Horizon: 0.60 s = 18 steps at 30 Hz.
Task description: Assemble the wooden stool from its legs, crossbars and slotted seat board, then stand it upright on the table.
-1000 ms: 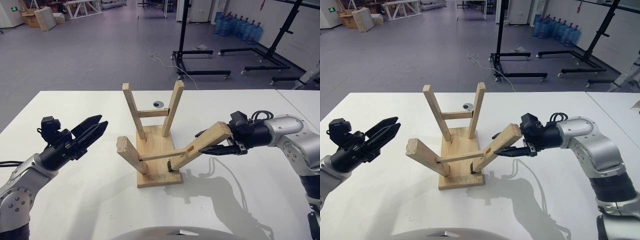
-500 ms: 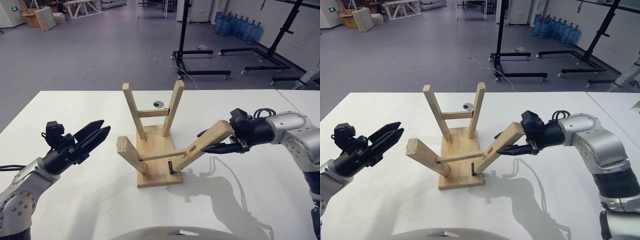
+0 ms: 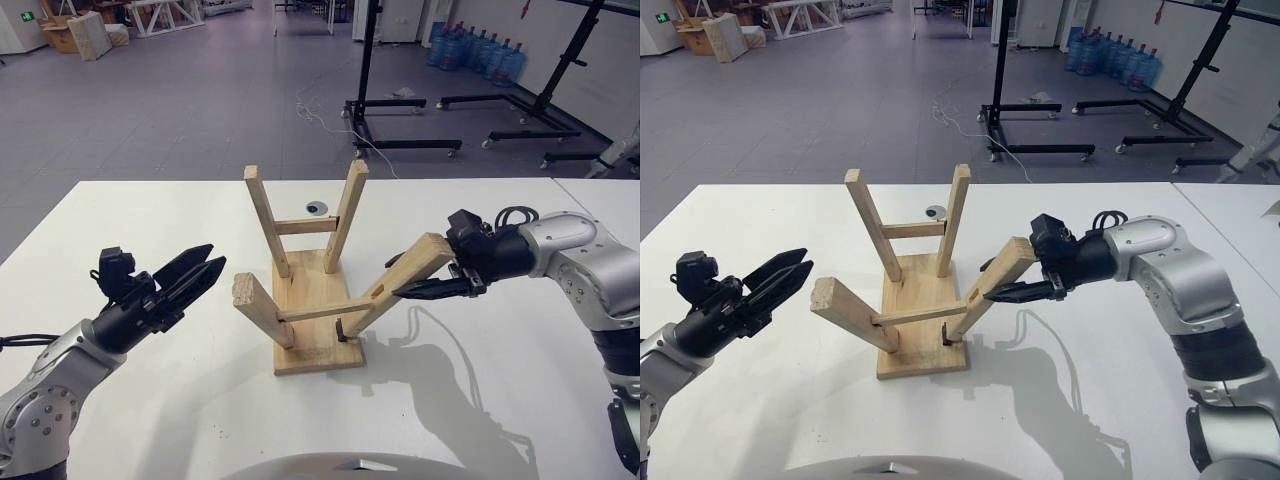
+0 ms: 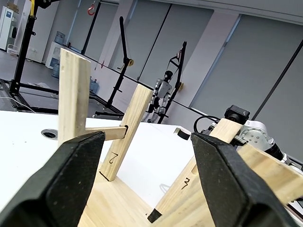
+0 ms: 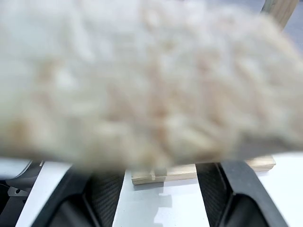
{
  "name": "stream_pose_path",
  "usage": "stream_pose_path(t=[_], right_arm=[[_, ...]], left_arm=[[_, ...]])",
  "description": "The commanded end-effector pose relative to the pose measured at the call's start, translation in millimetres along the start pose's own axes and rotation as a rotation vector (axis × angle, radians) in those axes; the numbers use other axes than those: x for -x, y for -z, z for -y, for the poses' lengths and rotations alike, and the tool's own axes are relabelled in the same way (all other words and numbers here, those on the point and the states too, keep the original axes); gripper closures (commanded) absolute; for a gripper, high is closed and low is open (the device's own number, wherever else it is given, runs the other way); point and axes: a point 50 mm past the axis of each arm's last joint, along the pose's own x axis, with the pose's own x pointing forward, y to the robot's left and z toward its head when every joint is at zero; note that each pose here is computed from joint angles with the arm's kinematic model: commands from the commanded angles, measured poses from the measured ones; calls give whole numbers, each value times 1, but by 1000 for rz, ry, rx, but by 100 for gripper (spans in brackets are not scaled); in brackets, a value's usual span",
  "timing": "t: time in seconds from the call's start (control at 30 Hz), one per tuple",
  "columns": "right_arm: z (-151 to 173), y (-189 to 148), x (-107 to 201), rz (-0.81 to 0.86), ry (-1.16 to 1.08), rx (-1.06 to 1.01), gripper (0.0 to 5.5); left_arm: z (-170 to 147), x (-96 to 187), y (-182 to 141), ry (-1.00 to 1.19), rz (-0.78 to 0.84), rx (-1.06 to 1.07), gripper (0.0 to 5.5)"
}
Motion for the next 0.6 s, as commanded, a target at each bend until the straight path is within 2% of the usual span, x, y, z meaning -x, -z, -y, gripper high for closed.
stream_pose_path(t=[0.03, 0.6], right_arm=[[3, 0, -1, -22, 33, 14, 345], [4, -1, 3, -152, 4, -6, 345]], left_arm=[[1, 0, 0, -3, -7, -19, 219], [3, 1, 4, -17, -6, -21, 219]])
